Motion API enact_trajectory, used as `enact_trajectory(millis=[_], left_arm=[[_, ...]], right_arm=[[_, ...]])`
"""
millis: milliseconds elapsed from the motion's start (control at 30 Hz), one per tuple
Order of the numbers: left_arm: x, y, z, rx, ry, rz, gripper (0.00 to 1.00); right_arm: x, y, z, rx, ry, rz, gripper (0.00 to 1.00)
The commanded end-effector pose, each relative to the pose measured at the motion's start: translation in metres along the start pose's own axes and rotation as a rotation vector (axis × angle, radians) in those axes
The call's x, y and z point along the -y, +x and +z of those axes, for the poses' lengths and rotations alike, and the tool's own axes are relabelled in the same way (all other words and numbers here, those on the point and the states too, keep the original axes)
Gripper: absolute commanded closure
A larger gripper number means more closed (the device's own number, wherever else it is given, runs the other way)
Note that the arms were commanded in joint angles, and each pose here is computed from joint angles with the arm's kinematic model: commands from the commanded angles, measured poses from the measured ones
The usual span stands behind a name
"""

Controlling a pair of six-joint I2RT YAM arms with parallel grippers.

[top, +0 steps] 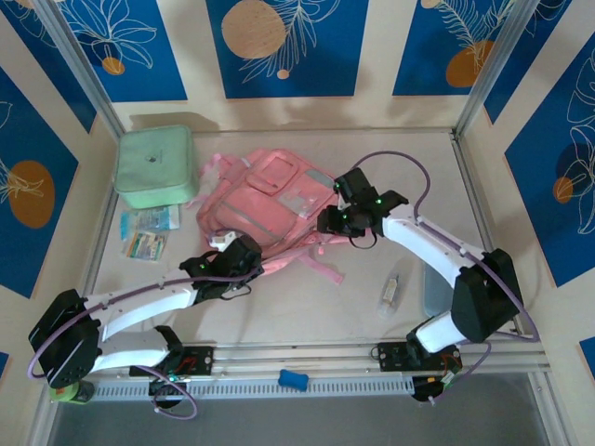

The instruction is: Pack the student bag

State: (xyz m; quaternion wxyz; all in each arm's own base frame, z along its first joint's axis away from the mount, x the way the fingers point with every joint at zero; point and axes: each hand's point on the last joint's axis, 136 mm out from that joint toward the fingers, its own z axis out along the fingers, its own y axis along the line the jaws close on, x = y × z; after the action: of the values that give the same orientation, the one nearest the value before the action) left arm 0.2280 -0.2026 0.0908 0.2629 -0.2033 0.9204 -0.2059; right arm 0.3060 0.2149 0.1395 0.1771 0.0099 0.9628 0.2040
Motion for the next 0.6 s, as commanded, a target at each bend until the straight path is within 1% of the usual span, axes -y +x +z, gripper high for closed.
enact_trajectory(millis=[0,33,67,167,233,300,367,467,567], left_arm=[[0.002,-0.002,-0.004,-0.006,-0.001,0.053,1.0],[0.003,-0.003,-0.005,-0.002,0.001,0.058,0.92],[0.002,-0.005,-0.007,0.005,0.0,0.062,0.88],[-0.001,-0.011,-0.016,0.029,-0.015,0.065,0.78],[0.001,-0.015,-0.023,0.044,0.003,0.055,0.72],[0.008,-0.019,-0.028,0.059,0.039,0.051,0.69],[0.018,-0.022,-0.03,0.065,0.069,0.059,0.68],[0.038,-0.018,-0.028,0.029,0.103,0.093,0.68],[0.059,-0.008,-0.016,-0.008,0.126,0.135,0.68]], right_arm=[[-0.018,-0.006,0.013,-0.069,-0.071,0.07,0.51],[-0.017,-0.012,0.016,-0.067,-0.065,0.092,0.5],[-0.015,-0.017,0.02,-0.068,-0.056,0.111,0.5],[-0.003,-0.027,0.033,-0.065,-0.01,0.186,0.48],[0.001,-0.031,0.044,-0.087,-0.026,0.247,0.47],[0.003,-0.035,0.054,-0.105,-0.04,0.283,0.47],[0.005,-0.04,0.062,-0.099,-0.021,0.278,0.47],[0.003,-0.05,0.072,-0.091,-0.051,0.269,0.48],[0.006,-0.061,0.079,-0.092,-0.056,0.277,0.51]])
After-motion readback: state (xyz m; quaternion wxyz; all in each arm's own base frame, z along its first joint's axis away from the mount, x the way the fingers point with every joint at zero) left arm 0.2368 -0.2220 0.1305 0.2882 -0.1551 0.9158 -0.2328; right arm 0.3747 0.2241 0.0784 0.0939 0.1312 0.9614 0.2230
